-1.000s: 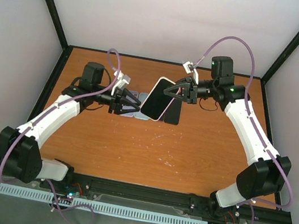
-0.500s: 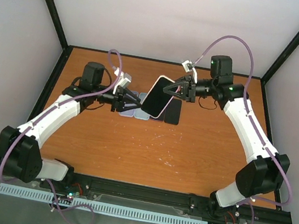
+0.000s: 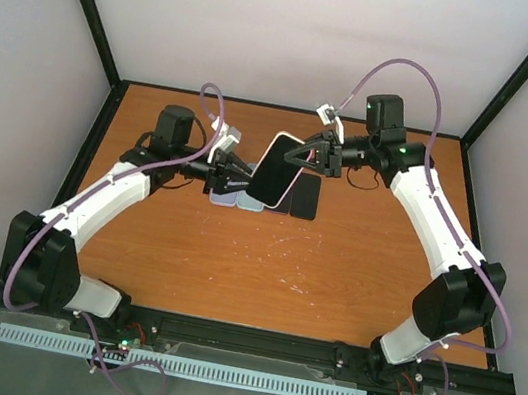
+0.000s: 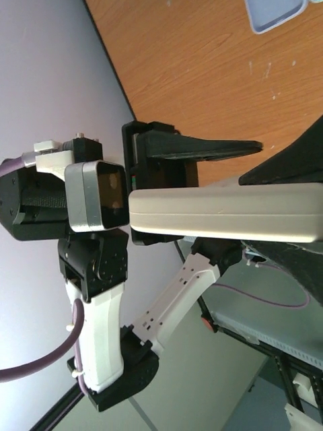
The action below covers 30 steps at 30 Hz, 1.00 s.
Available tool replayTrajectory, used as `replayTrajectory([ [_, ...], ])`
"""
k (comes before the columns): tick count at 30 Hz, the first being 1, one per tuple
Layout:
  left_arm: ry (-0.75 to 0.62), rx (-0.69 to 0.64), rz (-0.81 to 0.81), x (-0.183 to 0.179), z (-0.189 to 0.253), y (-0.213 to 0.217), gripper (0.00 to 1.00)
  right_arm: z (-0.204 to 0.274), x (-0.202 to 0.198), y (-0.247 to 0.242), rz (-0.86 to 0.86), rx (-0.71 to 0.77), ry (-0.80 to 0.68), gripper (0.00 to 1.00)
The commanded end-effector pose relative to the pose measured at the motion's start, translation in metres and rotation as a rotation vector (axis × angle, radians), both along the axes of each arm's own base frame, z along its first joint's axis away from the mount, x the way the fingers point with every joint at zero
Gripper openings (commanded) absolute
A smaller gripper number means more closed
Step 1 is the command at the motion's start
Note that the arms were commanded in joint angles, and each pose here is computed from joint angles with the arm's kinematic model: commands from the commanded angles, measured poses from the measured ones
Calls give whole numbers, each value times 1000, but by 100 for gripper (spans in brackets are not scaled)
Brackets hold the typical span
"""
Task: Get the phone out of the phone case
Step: Remove the phone case from the phone.
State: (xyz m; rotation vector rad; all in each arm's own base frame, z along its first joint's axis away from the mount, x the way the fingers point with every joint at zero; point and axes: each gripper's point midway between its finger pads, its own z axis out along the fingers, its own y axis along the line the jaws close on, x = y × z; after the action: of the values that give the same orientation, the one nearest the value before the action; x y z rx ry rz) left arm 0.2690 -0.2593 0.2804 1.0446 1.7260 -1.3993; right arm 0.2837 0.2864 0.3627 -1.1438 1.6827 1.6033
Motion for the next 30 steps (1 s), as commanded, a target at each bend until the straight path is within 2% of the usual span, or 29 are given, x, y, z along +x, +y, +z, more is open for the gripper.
replayTrajectory([
  [1,-149,-81,-62,6,45,-17,31,24,-38,16,205,96,16,3],
  [10,-179,-118,-149,-1,62,-35,22,10,-39,37,253,83,-13,3],
  [19,-151,-131,-123,10,69,-42,16,-6,-40,54,290,56,0,3],
  [24,-97,-139,-137,2,68,-36,1,-15,-28,53,258,30,11,3],
  [26,-59,-149,-134,0,66,-27,1,-19,-16,50,220,10,21,7],
  [30,28,-157,-74,7,55,-5,1,-27,17,42,116,-42,2,26],
])
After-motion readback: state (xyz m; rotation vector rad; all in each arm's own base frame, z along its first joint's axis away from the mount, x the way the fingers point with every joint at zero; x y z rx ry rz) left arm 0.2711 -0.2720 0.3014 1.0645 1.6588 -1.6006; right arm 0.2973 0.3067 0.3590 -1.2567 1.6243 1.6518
